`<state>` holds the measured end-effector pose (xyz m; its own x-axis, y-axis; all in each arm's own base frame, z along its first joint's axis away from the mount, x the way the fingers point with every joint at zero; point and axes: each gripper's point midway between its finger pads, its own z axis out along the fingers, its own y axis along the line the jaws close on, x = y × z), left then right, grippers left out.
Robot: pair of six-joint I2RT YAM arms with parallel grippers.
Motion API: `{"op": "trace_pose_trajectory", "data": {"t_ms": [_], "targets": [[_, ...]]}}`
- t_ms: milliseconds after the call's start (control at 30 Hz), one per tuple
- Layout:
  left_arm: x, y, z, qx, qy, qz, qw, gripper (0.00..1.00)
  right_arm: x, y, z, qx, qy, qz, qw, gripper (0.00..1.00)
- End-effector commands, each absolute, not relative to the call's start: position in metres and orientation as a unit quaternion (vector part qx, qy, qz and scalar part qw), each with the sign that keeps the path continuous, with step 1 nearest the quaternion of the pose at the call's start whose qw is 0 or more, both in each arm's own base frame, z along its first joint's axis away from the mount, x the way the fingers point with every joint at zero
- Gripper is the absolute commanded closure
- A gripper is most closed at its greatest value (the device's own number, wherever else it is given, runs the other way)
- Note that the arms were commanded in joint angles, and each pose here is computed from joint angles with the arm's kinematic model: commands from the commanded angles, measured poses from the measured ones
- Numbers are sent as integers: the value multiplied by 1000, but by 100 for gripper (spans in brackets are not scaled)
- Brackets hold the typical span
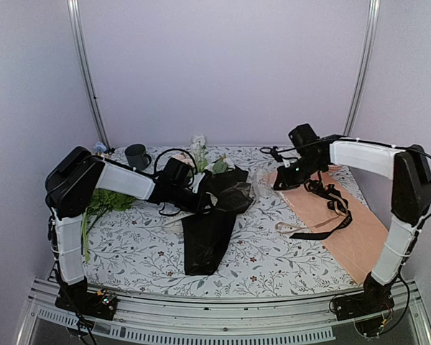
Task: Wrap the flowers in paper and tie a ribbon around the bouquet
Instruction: Cross the ribbon over the folded bouquet.
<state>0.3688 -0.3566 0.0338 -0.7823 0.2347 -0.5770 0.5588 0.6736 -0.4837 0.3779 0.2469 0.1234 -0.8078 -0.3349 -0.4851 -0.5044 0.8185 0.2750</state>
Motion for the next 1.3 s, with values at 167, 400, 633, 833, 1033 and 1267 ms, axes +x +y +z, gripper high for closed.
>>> {"op": "trace_pose_trajectory", "data": {"t_ms": [167,400,633,833,1033,1267], "targets": [[374,-348,37,222,884,-328,246,100,235,325,421,-484,580,526,390,100],[374,-348,38,220,884,-330,248,100,224,384,444,-511,449,636,363,100],[372,-349,38,214,881,-343,247,100,329,447,325,-345,616,655,269,100],[371,-349,49,198,873,-364,257,100,375,438,235,-241,694,637,233,100],[374,-354,68,180,857,-397,277,100,384,431,167,-180,741,619,189,100],[375,-355,106,169,832,-425,315,100,409,410,104,-102,792,581,159,100]]}}
